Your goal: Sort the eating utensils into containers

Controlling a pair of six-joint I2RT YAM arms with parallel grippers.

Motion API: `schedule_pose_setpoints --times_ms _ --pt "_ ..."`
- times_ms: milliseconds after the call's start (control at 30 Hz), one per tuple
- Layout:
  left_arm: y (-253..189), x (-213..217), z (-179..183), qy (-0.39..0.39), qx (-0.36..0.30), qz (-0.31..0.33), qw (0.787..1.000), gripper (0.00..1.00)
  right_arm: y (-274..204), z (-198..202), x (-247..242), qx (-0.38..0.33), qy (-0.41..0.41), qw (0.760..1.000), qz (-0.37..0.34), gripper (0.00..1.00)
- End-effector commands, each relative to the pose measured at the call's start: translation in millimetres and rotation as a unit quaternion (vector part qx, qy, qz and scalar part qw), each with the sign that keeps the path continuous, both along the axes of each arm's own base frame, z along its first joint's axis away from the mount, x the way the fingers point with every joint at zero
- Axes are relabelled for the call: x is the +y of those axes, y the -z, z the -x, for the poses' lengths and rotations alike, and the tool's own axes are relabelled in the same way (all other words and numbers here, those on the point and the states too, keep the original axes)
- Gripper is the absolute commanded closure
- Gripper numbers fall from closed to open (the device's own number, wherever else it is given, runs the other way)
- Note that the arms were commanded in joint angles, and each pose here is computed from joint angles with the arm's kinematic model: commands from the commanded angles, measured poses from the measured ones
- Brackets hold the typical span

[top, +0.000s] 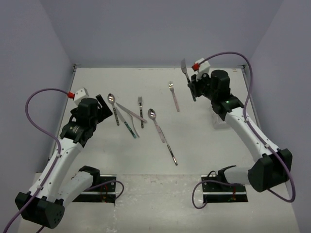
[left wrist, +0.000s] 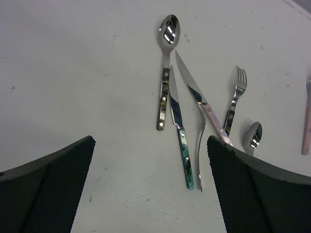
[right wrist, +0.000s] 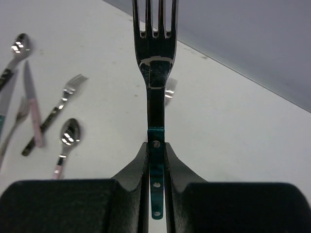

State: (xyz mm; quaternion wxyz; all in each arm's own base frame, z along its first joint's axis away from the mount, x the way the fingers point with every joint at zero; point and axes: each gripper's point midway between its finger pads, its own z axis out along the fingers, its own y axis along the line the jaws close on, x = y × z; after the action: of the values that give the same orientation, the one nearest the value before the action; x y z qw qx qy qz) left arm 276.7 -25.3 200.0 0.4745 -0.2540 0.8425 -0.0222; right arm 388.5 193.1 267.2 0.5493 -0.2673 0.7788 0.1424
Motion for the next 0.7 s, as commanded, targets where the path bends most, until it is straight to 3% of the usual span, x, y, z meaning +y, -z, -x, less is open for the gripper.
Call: schedule_pose_setpoints --times_ms 0,233,500,667 --pt "-4 -8 -11 0.017 -0.015 0.004 1.0 0.0 -33 -7 -44 -0.103 0.011 0.995 -0.011 1.0" --pt "-5 -15 -19 0.03 -0.02 0.011 0.999 0.0 -40 -2 -157 -0.15 0.162 0.975 -0.017 1.0" --pt "-3 -18 -24 0.037 -0.018 0.011 0.999 0.0 -19 1 -229 -0.169 0.271 0.946 -0.06 0.99" --pt "-2 -17 -24 0.036 -0.016 0.009 0.999 0.0 21 1 -210 -0.188 0.182 0.965 -0.001 0.98"
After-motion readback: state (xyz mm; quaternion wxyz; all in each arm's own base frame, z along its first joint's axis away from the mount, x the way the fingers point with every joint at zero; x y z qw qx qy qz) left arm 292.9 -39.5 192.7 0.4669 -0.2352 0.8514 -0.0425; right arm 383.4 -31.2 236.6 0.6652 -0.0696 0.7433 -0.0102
